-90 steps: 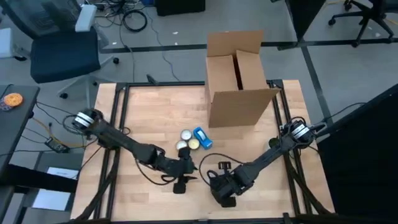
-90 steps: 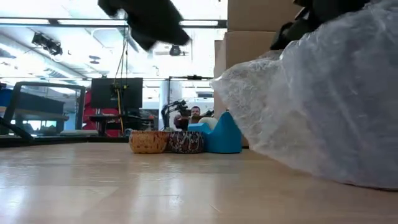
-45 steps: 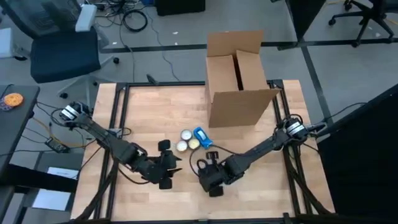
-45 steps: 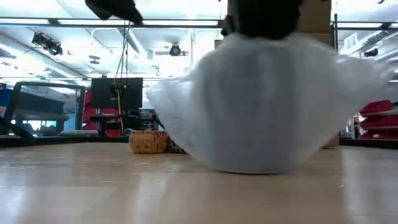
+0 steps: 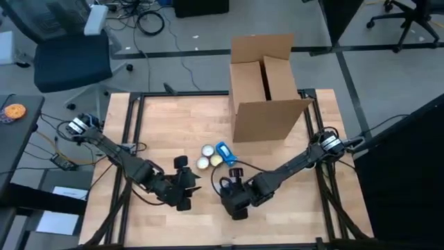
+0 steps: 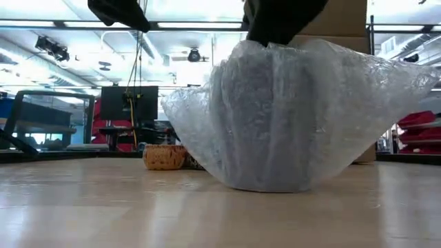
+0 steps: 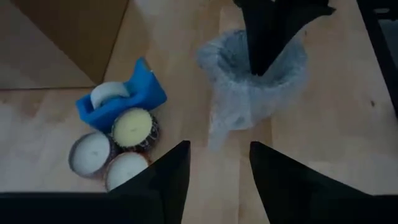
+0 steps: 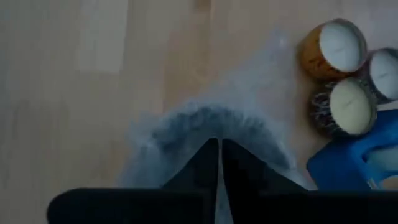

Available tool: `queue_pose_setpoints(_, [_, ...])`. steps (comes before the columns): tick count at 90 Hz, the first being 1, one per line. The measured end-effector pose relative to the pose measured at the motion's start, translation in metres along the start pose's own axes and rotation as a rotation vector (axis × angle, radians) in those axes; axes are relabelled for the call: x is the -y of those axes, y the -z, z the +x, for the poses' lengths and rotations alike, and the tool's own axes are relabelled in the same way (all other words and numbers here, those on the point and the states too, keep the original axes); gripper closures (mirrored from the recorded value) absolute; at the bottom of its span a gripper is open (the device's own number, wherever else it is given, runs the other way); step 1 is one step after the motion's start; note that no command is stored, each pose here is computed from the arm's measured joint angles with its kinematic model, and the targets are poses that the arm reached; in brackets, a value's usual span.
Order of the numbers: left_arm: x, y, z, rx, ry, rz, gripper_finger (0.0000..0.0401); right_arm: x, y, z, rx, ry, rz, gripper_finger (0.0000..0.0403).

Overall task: Wrap mug
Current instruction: Wrap the purple mug with the transparent bubble wrap

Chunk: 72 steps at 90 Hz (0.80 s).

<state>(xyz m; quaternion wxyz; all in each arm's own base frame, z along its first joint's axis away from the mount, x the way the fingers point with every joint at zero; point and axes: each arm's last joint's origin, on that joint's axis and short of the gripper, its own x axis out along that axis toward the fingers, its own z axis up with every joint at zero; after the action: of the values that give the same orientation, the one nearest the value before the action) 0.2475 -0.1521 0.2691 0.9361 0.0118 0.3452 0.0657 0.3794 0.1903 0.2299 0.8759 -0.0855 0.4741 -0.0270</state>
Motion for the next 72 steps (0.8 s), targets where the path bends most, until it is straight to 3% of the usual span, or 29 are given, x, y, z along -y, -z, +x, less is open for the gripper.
queue_pose_setpoints(33, [0.0,0.0,0.0,-0.001,-0.001,0.001,0.0248,0.003,0.015,0.028,0.036,0.037,0.028,0.0403])
queue_pose_setpoints(72, [0.0,0.001,0.0,-0.011,-0.007,0.008,0.0248,0.014,0.022,0.035,-0.08,-0.153,0.09,0.0403])
